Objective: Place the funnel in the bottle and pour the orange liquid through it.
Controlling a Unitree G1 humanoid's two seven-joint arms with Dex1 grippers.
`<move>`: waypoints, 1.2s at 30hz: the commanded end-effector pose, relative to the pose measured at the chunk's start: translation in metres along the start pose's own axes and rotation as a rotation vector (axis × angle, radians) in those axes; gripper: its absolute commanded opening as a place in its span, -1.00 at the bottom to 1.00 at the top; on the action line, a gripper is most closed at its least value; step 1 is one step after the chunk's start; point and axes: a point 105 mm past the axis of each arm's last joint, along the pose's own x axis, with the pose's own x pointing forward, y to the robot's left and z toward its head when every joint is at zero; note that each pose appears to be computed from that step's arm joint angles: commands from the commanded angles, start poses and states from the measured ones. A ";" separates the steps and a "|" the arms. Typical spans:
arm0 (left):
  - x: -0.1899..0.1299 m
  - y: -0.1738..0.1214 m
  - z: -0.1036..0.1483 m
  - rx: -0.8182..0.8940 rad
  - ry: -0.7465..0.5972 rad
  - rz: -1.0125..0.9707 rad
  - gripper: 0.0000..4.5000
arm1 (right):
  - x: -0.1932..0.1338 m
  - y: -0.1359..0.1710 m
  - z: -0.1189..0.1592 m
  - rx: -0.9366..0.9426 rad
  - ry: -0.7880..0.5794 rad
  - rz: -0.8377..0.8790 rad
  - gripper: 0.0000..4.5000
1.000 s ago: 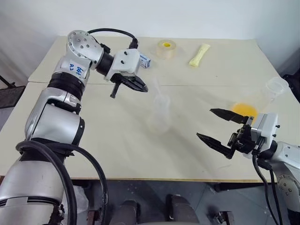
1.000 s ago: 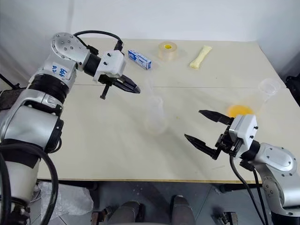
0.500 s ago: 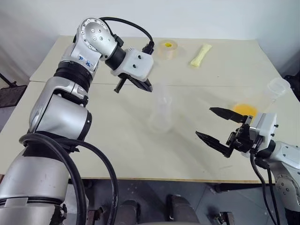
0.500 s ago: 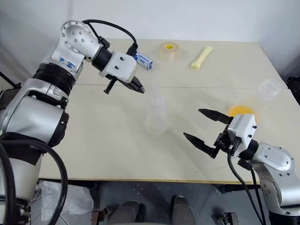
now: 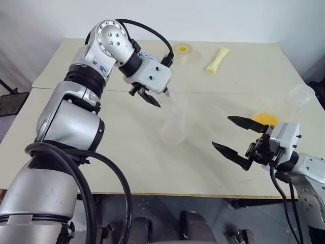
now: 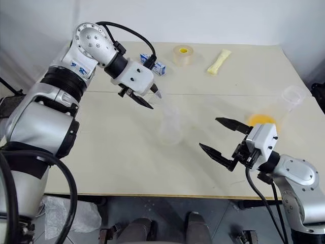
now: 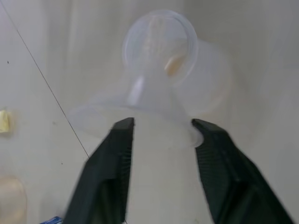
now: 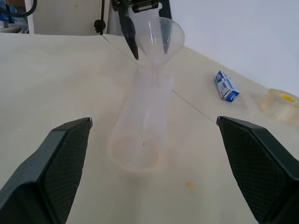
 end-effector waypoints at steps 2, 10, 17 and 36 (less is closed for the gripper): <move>-0.012 0.005 0.013 0.047 -0.009 -0.037 0.72 | -0.001 -0.002 0.009 -0.042 -0.027 -0.005 1.00; -0.012 0.007 0.015 0.052 -0.019 -0.026 1.00 | -0.002 -0.002 0.008 -0.044 -0.024 -0.013 1.00; -0.012 0.012 0.025 0.075 -0.068 -0.014 1.00 | -0.003 -0.002 0.007 -0.045 -0.021 -0.022 1.00; -0.020 0.015 0.043 0.100 -0.170 0.012 1.00 | -0.002 -0.007 0.006 -0.055 -0.018 -0.026 1.00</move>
